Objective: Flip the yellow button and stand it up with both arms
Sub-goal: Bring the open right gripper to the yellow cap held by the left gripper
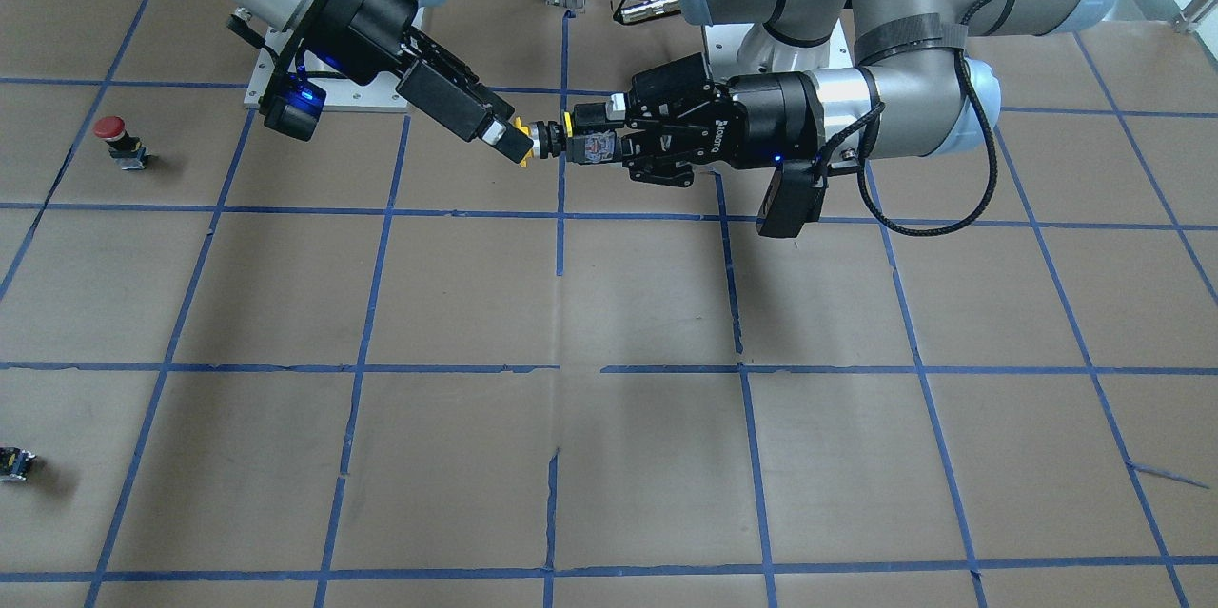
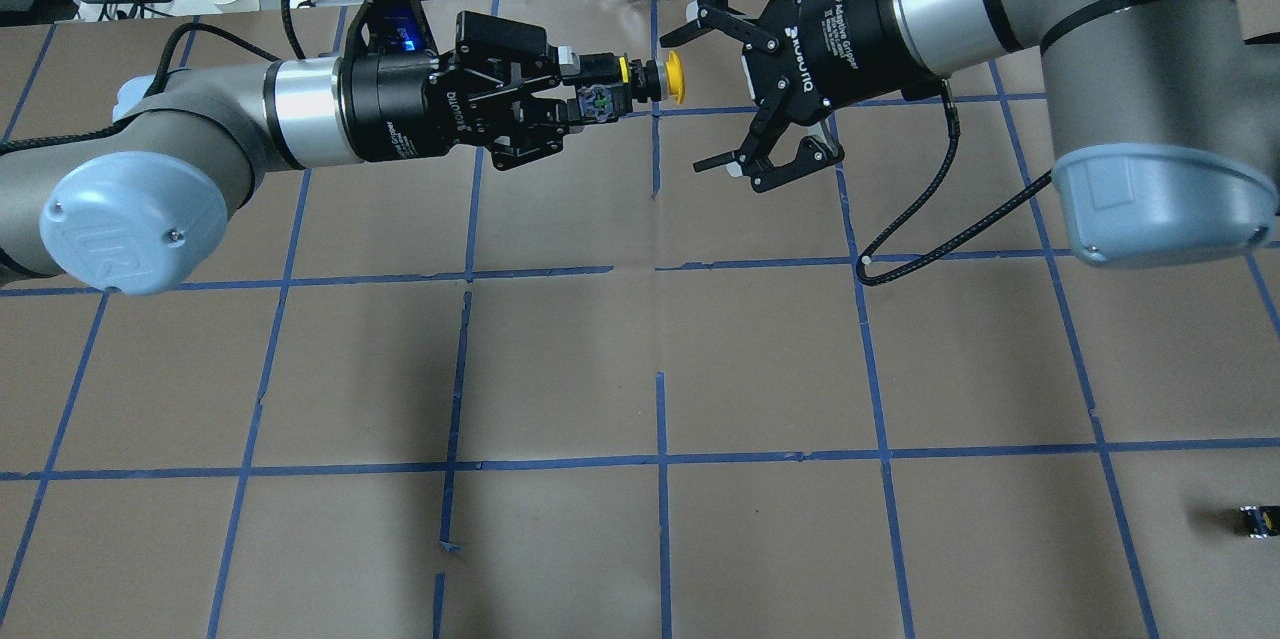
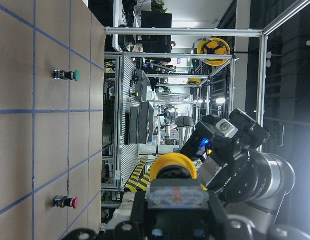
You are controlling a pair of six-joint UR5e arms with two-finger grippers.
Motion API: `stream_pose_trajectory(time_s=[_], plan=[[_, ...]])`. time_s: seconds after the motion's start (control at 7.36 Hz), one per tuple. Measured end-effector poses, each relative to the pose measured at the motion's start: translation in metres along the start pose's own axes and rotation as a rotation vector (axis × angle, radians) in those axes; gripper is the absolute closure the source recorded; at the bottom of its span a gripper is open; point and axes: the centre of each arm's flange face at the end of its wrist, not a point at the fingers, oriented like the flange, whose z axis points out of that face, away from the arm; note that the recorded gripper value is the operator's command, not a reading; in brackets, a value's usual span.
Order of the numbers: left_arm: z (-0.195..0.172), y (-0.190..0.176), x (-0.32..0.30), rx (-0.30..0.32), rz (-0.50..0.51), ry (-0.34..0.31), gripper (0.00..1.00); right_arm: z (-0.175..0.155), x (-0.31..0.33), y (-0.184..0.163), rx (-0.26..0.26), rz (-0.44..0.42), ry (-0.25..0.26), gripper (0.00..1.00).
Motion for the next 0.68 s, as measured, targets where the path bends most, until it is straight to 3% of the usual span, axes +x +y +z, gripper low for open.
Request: stream_pose_trajectory(time_s=[0.14,0.68], plan=[[0.0,-0.0003,0.0006,0.0,0.0,0.0,0.99,0.0007,-0.0008,0.0012,-0.011,-0.004,-0.006,0.02],[-0.0001,-0.001,0.002,0.001,-0.006,0.002,0.99,-0.0009,-0.0047,0.0045,-0.025,-0.02,-0.022,0.32]])
